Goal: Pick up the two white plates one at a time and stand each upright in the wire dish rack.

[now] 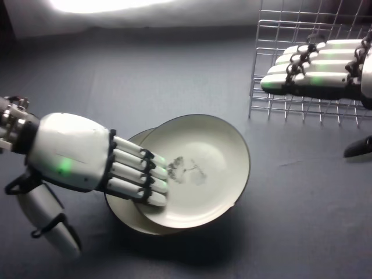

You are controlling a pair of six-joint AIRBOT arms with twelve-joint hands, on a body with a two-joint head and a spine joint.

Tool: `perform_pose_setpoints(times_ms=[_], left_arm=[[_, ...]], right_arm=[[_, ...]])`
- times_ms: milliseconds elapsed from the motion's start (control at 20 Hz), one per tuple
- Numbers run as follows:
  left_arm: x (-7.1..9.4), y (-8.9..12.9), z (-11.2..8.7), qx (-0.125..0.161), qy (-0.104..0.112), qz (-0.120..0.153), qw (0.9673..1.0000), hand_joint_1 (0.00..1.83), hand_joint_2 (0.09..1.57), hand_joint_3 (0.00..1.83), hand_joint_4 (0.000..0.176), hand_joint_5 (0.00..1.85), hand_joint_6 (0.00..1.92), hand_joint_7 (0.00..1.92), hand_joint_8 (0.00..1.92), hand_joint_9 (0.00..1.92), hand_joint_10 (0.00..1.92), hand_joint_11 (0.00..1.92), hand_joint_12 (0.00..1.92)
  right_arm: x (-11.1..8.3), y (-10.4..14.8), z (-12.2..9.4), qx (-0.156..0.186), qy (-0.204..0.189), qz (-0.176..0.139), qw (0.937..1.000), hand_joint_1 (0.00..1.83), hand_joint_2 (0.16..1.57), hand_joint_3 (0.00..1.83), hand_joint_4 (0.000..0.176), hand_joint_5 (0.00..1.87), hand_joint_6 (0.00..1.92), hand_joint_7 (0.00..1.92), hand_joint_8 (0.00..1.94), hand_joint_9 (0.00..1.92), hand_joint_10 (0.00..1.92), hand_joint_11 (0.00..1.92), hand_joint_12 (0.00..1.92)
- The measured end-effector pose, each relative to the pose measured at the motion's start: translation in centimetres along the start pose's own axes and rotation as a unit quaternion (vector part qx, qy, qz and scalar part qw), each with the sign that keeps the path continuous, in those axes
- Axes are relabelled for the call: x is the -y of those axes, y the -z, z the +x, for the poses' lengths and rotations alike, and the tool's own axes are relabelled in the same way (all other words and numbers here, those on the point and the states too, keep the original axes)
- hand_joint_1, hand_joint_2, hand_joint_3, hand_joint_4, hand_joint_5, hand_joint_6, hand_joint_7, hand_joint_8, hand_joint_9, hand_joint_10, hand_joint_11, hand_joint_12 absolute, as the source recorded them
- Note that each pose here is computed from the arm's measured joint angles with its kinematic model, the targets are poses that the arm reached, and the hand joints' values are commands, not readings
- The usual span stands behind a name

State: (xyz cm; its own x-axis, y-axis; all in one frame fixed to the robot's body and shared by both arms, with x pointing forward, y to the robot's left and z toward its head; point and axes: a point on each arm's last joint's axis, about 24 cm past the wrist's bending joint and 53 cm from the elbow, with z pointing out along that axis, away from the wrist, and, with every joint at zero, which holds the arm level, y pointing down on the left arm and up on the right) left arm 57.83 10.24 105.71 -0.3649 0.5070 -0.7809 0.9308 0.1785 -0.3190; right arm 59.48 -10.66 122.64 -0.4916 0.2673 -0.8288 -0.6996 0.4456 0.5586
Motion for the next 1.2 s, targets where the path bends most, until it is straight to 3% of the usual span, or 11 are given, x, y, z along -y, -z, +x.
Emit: perform_pose_setpoints(times_ms=[250, 400, 450, 550, 800, 1050, 1100, 1200], left_arm=[[0.4, -1.4, -1.4, 0.010, -0.011, 0.007, 0.9999, 0.00, 1.07, 0.00, 0.000, 0.00, 0.00, 0.00, 0.00, 0.00, 0.00, 0.00, 0.00], [0.5, -1.6, -1.8, 0.011, -0.016, 0.007, 0.9998, 0.00, 1.08, 0.01, 0.000, 0.00, 0.00, 0.00, 0.00, 0.00, 0.00, 0.00, 0.00], [0.6, -1.9, -2.0, 0.012, -0.017, 0.009, 0.9997, 0.00, 1.06, 0.00, 0.000, 0.00, 0.00, 0.00, 0.00, 0.00, 0.00, 0.00, 0.00], [0.6, -2.1, -2.2, 0.014, -0.018, 0.010, 0.9997, 0.00, 1.06, 0.00, 0.000, 0.00, 0.00, 0.00, 0.00, 0.00, 0.00, 0.00, 0.00], [0.6, -2.1, -2.2, 0.014, -0.017, 0.010, 0.9997, 0.00, 1.06, 0.00, 0.000, 0.00, 0.00, 0.00, 0.00, 0.00, 0.00, 0.00, 0.00], [0.5, -2.1, -2.5, 0.017, -0.016, 0.009, 0.9997, 0.00, 1.08, 0.01, 0.000, 0.00, 0.00, 0.00, 0.00, 0.00, 0.00, 0.00, 0.00], [0.5, -2.1, -2.5, 0.017, -0.016, 0.008, 0.9997, 0.00, 1.06, 0.00, 0.000, 0.00, 0.00, 0.00, 0.00, 0.00, 0.00, 0.00, 0.00], [0.5, -2.2, -2.6, 0.017, -0.016, 0.008, 0.9997, 0.00, 1.05, 0.00, 0.000, 0.01, 0.00, 0.00, 0.00, 0.00, 0.00, 0.00, 0.00]], right_arm=[[-1.7, 0.1, 0.2, -0.023, 0.075, -0.044, 0.9959, 1.34, 0.98, 0.00, 0.000, 0.00, 0.00, 0.00, 0.00, 0.00, 0.00, 0.00, 0.00], [-2.4, -0.8, 0.2, -0.022, 0.082, -0.058, 0.9947, 1.38, 1.00, 0.00, 0.000, 0.00, 0.00, 0.00, 0.00, 0.00, 0.00, 0.00, 0.00], [-2.6, -1.0, 0.3, -0.023, 0.082, -0.062, 0.9944, 1.48, 0.99, 0.00, 0.000, 0.00, 0.00, 0.00, 0.00, 0.00, 0.00, 0.01, 0.01], [-3.3, -1.6, 1.2, -0.037, 0.099, -0.076, 0.9916, 1.40, 0.98, 0.00, 0.000, 0.00, 0.00, 0.00, 0.00, 0.00, 0.00, 0.01, 0.01], [-3.5, -2.5, 3.4, -0.064, 0.109, -0.085, 0.9883, 1.39, 0.97, 0.00, 0.000, 0.00, 0.00, 0.00, 0.00, 0.00, 0.00, 0.04, 0.02], [-3.6, -3.6, 6.0, -0.091, 0.105, -0.091, 0.9861, 1.34, 0.98, 0.00, 0.000, 0.00, 0.00, 0.00, 0.00, 0.00, 0.00, 0.03, 0.03], [-3.5, -3.8, 6.7, -0.098, 0.104, -0.089, 0.9857, 1.34, 0.96, 0.01, 0.000, 0.00, 0.00, 0.01, 0.01, 0.00, 0.00, 0.00, 0.19], [-3.0, -4.0, 7.8, -0.109, 0.096, -0.084, 0.9859, 1.34, 0.97, 0.01, 0.000, 0.02, 0.01, 0.01, 0.01, 0.01, 0.00, 0.00, 0.28]])
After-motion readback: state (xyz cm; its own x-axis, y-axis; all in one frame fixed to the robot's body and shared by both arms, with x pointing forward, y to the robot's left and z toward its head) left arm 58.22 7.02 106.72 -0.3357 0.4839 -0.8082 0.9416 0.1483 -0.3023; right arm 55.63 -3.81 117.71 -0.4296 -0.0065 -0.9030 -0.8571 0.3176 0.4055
